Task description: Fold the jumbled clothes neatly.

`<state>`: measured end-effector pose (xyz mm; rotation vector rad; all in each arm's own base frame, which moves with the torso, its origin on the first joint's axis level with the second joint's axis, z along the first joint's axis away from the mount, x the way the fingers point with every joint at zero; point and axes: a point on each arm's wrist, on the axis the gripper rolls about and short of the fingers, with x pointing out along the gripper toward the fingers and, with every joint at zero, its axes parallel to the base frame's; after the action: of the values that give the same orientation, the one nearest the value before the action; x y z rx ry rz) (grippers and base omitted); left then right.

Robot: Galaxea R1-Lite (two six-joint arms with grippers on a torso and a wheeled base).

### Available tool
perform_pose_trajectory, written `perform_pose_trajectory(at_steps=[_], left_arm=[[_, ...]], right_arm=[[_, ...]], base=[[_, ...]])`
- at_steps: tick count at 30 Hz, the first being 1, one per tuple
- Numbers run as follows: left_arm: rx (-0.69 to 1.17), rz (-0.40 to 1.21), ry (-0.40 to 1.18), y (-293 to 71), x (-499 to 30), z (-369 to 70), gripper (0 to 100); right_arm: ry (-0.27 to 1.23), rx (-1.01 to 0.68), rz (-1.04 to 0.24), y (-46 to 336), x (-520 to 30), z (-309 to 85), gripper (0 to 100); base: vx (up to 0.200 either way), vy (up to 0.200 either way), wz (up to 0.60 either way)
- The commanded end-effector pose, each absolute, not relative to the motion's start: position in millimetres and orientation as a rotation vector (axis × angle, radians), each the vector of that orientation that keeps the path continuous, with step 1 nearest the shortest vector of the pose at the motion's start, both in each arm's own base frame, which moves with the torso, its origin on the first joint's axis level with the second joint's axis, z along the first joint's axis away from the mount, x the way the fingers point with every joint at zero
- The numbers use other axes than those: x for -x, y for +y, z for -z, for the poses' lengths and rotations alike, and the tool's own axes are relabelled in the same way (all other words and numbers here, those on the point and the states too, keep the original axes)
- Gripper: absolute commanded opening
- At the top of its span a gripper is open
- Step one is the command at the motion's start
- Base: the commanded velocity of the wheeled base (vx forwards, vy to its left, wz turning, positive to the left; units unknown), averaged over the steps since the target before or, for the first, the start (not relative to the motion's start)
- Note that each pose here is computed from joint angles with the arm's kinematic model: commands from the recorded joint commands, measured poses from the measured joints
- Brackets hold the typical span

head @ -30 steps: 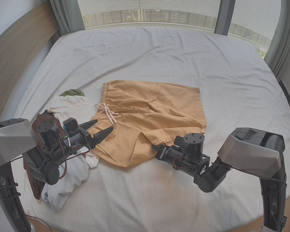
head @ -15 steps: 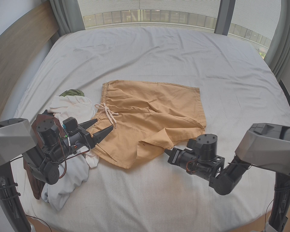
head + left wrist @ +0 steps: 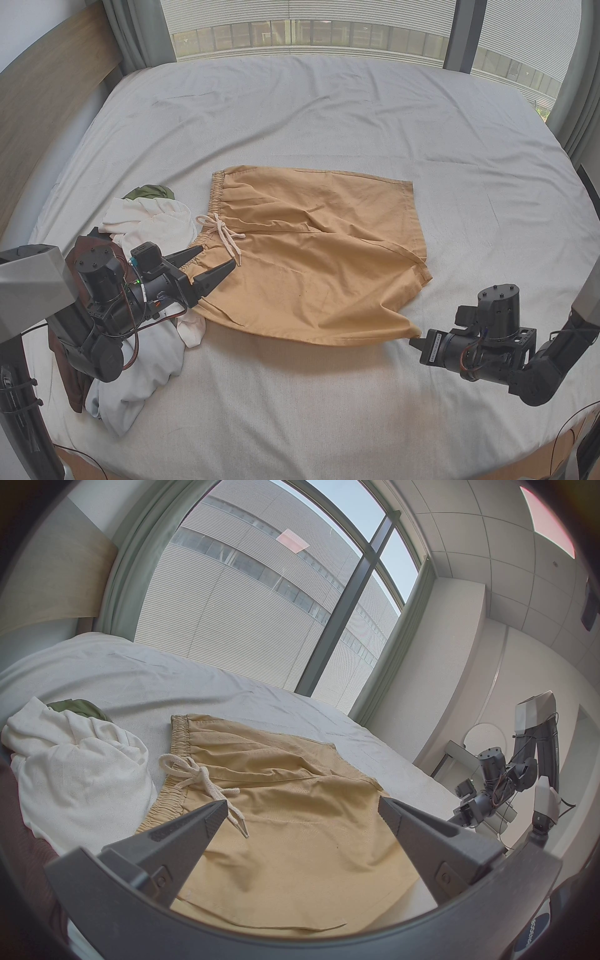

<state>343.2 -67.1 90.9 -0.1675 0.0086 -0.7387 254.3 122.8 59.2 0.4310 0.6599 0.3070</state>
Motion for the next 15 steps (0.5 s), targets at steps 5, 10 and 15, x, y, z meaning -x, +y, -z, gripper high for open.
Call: perform_pose_trajectory(at_steps=[5, 10, 15], left_arm=[[0.169, 0.738, 0.013, -67, -343, -90, 100], [0.169, 0.737, 0.017, -67, -343, -88, 100], [0.172, 0.737, 0.024, -67, -344, -86, 100]], right_arm=[[0.715, -0.383, -0.273, 105, -234, -53, 0], [0.762, -0.33, -0.233, 93, -233, -41, 0], [0.781, -0.322, -0.213, 86, -230, -37, 0]], base=[[0.0, 0.0, 0.0], [0.0, 0.0, 0.0], [0.0, 0.0, 0.0]])
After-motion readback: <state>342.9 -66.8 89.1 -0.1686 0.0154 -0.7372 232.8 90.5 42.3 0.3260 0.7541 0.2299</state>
